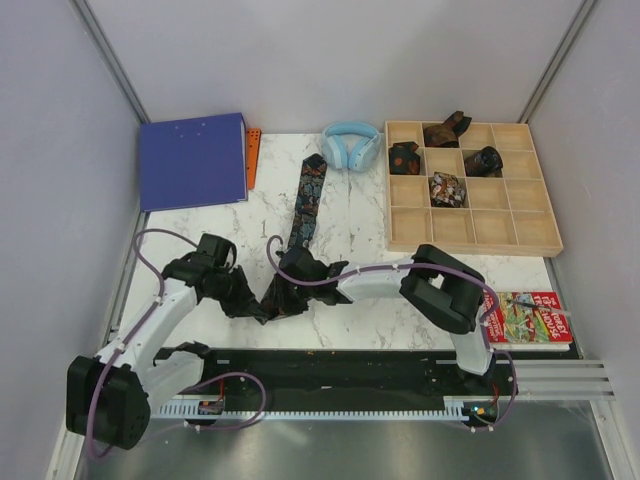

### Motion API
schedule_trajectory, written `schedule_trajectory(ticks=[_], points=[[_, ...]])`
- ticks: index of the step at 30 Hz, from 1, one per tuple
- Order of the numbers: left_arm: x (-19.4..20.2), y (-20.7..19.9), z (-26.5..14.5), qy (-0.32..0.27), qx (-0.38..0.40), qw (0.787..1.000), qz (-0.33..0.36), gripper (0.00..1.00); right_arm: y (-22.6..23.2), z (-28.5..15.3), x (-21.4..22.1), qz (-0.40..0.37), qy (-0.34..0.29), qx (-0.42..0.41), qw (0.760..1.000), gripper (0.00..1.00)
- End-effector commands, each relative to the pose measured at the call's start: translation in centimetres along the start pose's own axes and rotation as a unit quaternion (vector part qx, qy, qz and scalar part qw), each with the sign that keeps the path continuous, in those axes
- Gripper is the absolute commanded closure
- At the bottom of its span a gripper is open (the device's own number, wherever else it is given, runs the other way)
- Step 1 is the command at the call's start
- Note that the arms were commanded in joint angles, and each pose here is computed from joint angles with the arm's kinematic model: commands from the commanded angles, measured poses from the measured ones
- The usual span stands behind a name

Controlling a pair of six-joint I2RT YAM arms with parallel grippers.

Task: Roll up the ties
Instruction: Roll the tie at the center of the board.

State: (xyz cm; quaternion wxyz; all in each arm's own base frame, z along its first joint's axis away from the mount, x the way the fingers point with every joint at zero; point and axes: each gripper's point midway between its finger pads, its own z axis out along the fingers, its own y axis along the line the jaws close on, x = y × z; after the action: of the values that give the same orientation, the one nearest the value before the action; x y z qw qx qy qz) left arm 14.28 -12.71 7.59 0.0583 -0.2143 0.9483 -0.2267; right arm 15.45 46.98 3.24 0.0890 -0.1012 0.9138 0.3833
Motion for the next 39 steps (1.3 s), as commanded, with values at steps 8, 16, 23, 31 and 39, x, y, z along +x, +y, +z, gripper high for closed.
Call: schedule_trajectory(ticks=[8,16,23,31,39], points=[[-3.7,-2.3,1.5,0.013,0.012,0.999,0.041,0.98,-1.6,-1.9,-1.4,0.000,-0.010,0.007,1.000,0.90],[-5.4,-2.3,3.0,0.028,-0.003,0.999,0.040,0.98,-3.2,-4.5,-1.4,-0.002,-0.013,0.019,1.000,0.87],[-6.9,-3.0,3.7,0.036,-0.001,0.999,0.040,0.92,-4.1,-5.6,-0.9,-0.004,-0.014,0.026,1.000,0.86],[-8.9,-3.8,4.4,0.038,0.010,0.999,0.035,0.60,-4.1,-6.2,-0.6,-0.013,-0.013,0.026,1.000,0.84],[-10.6,-5.7,3.4,0.018,0.030,0.999,0.034,0.04,0.0,-7.2,-2.7,-0.041,-0.025,-0.025,0.999,0.83]])
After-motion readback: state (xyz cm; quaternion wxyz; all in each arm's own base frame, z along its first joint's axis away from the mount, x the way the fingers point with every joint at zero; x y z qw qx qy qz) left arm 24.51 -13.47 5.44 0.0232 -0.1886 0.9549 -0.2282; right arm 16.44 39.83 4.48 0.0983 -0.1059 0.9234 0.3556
